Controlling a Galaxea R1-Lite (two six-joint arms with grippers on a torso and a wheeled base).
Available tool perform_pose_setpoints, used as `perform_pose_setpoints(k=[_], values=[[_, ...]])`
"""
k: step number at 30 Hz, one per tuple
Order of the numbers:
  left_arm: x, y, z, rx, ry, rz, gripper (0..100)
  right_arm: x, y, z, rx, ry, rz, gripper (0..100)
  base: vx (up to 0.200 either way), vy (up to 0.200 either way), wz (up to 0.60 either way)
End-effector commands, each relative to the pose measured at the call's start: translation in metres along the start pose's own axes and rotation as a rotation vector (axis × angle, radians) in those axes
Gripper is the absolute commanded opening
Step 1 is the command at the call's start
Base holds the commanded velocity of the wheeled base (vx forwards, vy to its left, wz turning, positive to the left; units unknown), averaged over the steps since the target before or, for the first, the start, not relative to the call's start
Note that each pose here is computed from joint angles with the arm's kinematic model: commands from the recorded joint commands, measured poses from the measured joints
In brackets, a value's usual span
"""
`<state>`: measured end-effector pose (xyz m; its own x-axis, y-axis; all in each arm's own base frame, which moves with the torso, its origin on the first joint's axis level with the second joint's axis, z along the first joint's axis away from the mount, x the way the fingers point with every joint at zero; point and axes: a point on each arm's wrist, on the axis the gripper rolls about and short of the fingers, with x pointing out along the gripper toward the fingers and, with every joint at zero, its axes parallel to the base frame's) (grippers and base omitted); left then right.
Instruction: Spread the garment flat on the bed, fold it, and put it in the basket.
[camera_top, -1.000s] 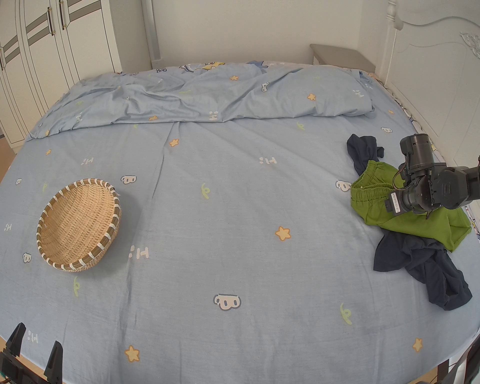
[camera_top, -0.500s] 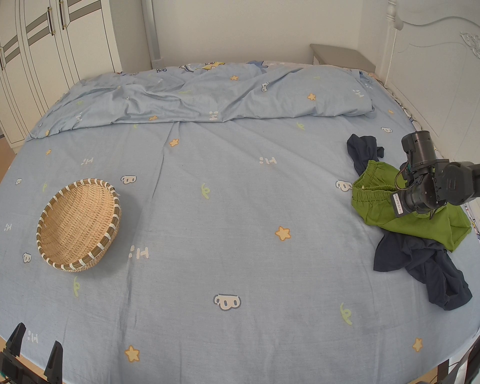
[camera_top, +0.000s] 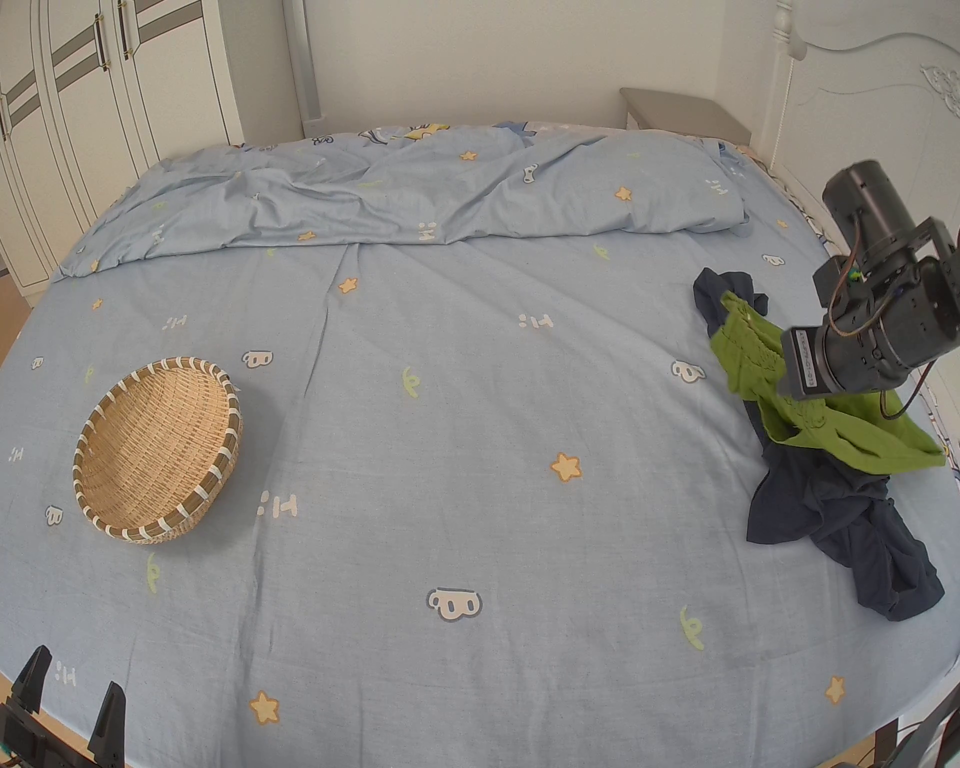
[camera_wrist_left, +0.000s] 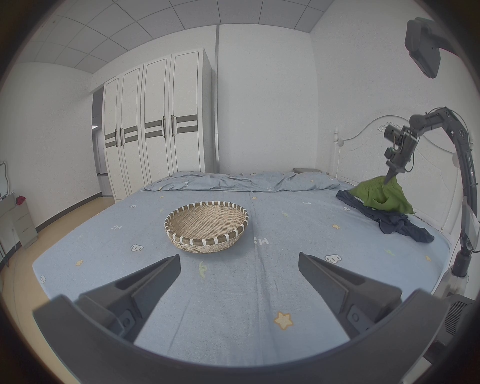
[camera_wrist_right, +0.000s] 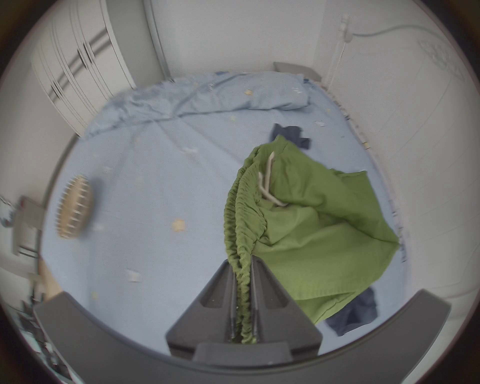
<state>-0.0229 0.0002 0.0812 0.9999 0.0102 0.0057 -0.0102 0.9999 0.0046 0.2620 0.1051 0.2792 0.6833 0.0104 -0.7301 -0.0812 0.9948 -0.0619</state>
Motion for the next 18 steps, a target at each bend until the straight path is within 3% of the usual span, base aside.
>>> perform_pose_setpoints(k=[1,5,10,14,18], values=[[0.001,0.0,-0.005,0.0,0.015,0.0,100,-0.054,0.022,0.003,0.041,-0.074,0.202,0,0.0,0.0,0.0],[0.001,0.0,-0.005,0.0,0.015,0.0,100,-0.072,0.056,-0.002,0.102,-0.078,0.331,0,0.0,0.0,0.0],[0.001,0.0,-0.005,0.0,0.015,0.0,100,-0.097,0.105,-0.023,0.013,-0.069,0.501,0,0.0,0.0,0.0],[0.001,0.0,-0.005,0.0,0.015,0.0,100,-0.092,0.156,-0.038,-0.014,-0.023,0.563,0,0.0,0.0,0.0],[0.001,0.0,-0.005,0.0,0.015,0.0,100,-0.082,0.194,-0.048,-0.027,0.005,0.567,0,0.0,0.0,0.0]])
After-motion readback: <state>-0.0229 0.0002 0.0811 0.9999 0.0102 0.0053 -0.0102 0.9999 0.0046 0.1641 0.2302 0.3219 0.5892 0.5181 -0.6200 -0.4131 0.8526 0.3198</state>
